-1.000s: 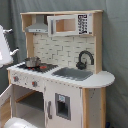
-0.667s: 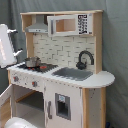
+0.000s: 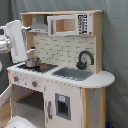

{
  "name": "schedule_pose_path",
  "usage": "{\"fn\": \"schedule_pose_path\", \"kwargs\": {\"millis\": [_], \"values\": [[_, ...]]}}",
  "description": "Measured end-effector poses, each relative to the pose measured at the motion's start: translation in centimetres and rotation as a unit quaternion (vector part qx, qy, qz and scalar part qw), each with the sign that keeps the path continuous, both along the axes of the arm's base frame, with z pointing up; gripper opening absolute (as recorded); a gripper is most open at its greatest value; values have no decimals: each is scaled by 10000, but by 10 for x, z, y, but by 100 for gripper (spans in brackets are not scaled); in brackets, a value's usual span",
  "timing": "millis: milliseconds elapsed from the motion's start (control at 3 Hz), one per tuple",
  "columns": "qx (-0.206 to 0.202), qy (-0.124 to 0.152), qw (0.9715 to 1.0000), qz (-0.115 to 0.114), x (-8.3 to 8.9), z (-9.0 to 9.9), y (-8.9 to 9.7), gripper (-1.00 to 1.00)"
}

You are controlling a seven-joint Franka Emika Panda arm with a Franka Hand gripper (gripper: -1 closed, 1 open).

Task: Play with the kitchen

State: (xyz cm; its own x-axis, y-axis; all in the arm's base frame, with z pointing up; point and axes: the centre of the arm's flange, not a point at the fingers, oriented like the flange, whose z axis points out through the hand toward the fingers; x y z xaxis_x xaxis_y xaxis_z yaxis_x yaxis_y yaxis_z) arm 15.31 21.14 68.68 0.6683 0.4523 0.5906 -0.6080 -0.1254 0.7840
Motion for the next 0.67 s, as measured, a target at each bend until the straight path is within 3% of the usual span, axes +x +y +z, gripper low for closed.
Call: {"fn": "schedule_pose_path", "kwargs": {"millis": [667], "values": [[445, -100, 9988, 196, 47, 11, -34, 100]]}}
